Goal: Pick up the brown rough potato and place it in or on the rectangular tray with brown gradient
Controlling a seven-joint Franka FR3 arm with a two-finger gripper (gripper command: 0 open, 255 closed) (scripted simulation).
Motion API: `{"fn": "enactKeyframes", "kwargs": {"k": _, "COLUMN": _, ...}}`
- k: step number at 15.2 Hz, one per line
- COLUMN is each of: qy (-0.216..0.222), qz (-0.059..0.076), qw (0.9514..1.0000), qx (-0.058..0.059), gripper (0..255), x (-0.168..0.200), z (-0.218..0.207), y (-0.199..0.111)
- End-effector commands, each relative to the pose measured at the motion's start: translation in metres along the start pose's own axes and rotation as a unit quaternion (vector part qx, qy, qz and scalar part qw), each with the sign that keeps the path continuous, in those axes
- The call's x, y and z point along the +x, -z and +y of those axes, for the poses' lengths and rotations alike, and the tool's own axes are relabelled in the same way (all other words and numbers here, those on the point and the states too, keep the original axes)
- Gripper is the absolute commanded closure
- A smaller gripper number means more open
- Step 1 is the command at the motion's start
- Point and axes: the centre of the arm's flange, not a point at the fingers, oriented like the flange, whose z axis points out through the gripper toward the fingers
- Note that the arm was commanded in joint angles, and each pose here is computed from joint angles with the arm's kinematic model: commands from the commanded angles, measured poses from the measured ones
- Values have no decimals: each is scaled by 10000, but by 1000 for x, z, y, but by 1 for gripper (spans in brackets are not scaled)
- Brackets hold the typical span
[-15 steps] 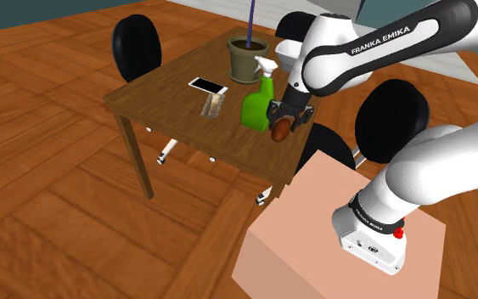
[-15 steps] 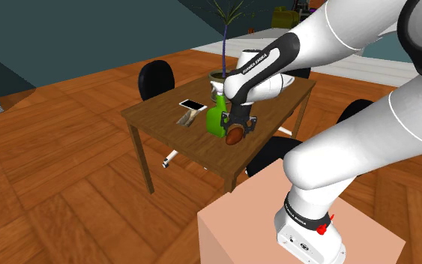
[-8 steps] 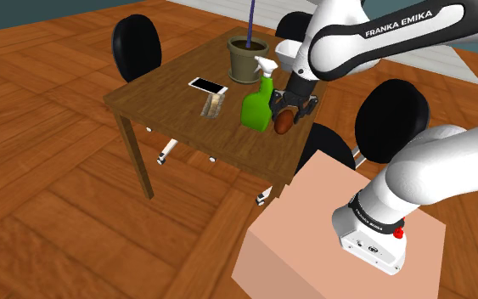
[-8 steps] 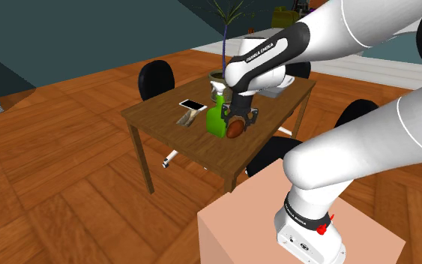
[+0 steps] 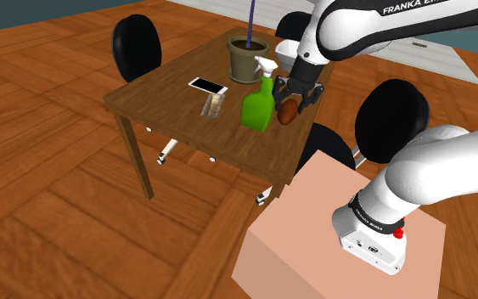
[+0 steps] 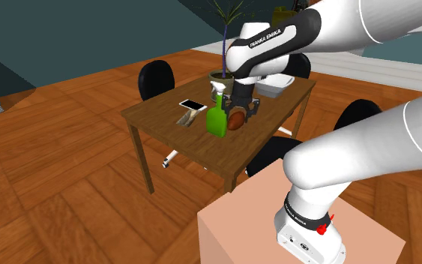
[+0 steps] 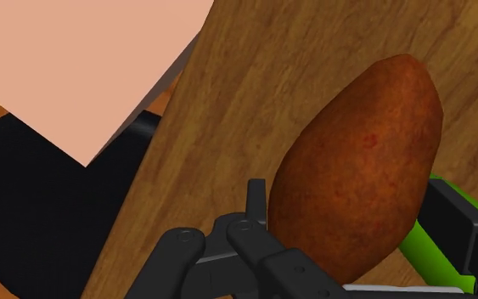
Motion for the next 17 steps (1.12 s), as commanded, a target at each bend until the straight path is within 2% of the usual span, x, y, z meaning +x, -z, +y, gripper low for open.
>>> {"fn": "enactKeyframes", "kwargs": {"k": 1, "qy": 0, "qz": -2, "qw": 10000, "qx": -2, "gripper": 255, "x": 0, "z": -1, "y": 11}}
{"fn": "enactKeyframes", "kwargs": {"k": 6, "qy": 0, "qz": -2, "qw": 10000, "qx": -2, "gripper": 255, "x": 1, "z": -3, "y": 32}}
{"fn": "enactKeyframes", "kwargs": {"k": 17, "qy": 0, "qz": -2, "qw": 10000, "qx": -2, "gripper": 255, "x": 70, "z": -130, "y": 21}}
